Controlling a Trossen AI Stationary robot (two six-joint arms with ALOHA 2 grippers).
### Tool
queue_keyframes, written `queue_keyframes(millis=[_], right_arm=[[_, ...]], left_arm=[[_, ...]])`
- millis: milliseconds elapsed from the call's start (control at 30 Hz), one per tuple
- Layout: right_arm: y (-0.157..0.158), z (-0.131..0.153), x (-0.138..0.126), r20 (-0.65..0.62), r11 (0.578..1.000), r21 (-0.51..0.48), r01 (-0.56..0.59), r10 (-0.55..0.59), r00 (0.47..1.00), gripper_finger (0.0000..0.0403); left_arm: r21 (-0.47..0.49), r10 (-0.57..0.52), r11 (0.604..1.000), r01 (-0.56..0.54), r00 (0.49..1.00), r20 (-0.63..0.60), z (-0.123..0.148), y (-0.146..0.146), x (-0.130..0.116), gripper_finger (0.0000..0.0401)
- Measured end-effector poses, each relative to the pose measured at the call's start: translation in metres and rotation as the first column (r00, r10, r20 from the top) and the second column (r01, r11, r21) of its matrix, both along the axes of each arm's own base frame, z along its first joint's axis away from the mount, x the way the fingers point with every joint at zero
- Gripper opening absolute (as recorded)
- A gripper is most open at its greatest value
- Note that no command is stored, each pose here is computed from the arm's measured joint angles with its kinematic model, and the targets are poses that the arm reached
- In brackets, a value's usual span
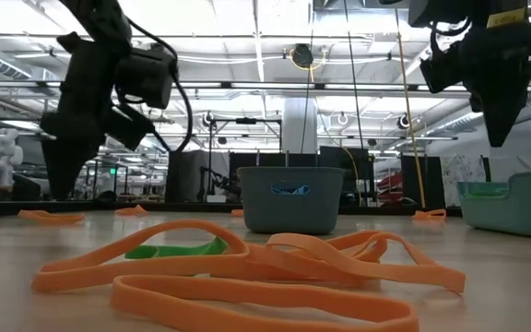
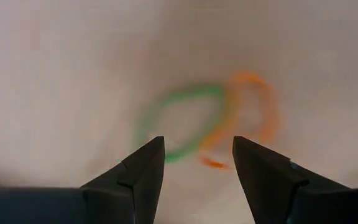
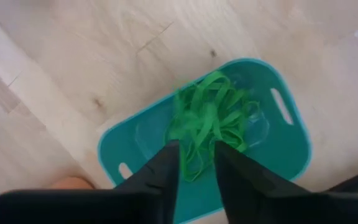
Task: Sort rubber bands into baskets
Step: Put the green rubberband into the light blue bin
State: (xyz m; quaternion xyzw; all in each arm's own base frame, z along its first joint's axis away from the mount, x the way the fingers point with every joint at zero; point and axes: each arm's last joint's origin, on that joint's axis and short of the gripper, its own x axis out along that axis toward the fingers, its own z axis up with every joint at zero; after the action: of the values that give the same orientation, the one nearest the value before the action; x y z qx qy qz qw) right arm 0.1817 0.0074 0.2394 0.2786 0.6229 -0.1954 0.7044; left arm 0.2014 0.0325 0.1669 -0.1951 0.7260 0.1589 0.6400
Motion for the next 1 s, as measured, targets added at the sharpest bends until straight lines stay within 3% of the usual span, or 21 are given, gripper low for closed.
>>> queue_keyframes(millis=[100, 167, 367, 567, 667, 867, 1000], right_arm=[[-0.001, 0.0, -0.001, -0.007, 1.0, -0.019, 0.02, -0.02, 1.0, 0.0121], [-0.001, 0.0, 0.0, -0.006, 1.0, -0.019, 0.022, -0.022, 1.0, 0.0143], [-0.001, 0.0, 0.0, -0.006, 1.0, -0.017, 0.022, -0.022, 1.0, 0.0184], [0.0, 0.0, 0.001, 0.007, 1.0, -0.005, 0.021, -0.021, 1.0, 0.0192], [0.0, 0.005, 0.003, 0.027, 1.0, 0.016, 0.016, -0.016, 1.0, 0.0191], [0.0, 0.024, 0.009, 0.087, 1.0, 0.024, 0.019, -0.021, 0.996, 0.0191], [0.0, 0.042, 0.011, 0.128, 1.0, 0.025, 0.018, -0.021, 0.992, 0.0187]], left_arm=[[0.166, 0.044, 0.985, -0.037, 0.998, -0.039, -0.003, 0.004, -0.004, 0.0199], [0.206, 0.052, 0.978, -0.041, 0.997, -0.048, -0.006, 0.005, -0.006, 0.0199], [0.167, 0.053, 0.985, -0.046, 0.998, -0.034, -0.02, 0.003, -0.012, 0.0199], [0.146, 0.06, 0.988, -0.057, 0.998, -0.018, -0.031, 0.002, -0.018, 0.0189], [0.128, 0.067, 0.99, -0.065, 0.998, -0.016, -0.031, 0.002, -0.018, 0.0151], [0.117, 0.098, 0.988, -0.097, 0.995, -0.01, -0.032, 0.001, -0.018, 0.0019], [0.136, 0.095, 0.986, -0.093, 0.995, -0.01, -0.03, 0.002, -0.016, 0.0006]])
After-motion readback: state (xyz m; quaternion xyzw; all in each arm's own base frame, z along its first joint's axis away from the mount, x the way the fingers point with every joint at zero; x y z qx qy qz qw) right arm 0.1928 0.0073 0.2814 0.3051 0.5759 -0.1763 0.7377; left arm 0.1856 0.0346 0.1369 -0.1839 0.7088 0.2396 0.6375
